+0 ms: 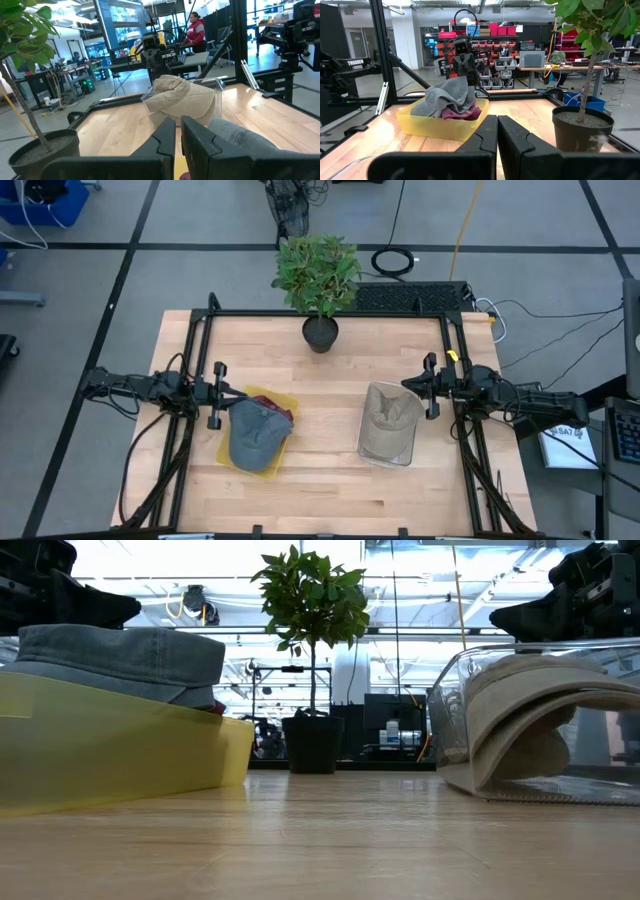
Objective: Pick & Place hat
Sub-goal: Return to Home Position
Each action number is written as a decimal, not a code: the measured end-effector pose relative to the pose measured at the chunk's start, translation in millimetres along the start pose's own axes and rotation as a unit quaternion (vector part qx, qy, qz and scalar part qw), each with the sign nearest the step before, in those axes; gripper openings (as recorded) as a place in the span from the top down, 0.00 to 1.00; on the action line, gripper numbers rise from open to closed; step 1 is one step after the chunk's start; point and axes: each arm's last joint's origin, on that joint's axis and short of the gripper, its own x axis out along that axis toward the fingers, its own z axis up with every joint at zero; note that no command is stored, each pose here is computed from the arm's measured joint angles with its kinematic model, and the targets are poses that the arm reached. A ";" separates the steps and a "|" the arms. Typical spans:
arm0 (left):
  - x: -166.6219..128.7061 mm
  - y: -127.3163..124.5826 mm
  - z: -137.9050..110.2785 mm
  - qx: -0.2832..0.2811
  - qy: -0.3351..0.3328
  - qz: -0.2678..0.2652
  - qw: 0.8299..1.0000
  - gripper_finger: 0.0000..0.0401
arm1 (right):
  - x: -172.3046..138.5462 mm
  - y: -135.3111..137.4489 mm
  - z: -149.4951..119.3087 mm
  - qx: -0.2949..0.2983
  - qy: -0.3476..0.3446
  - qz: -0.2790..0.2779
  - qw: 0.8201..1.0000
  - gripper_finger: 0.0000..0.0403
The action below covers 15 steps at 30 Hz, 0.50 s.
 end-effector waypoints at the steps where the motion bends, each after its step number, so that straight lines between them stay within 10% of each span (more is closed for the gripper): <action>1: 0.0 0.0 0.0 0.000 0.000 0.000 1.000 0.91 | 0.0 0.0 0.0 0.000 0.000 0.000 1.000 1.00; 15: 0.0 0.0 0.0 0.003 0.000 0.000 1.000 0.91 | 0.0 0.0 0.0 0.000 0.000 0.000 1.000 1.00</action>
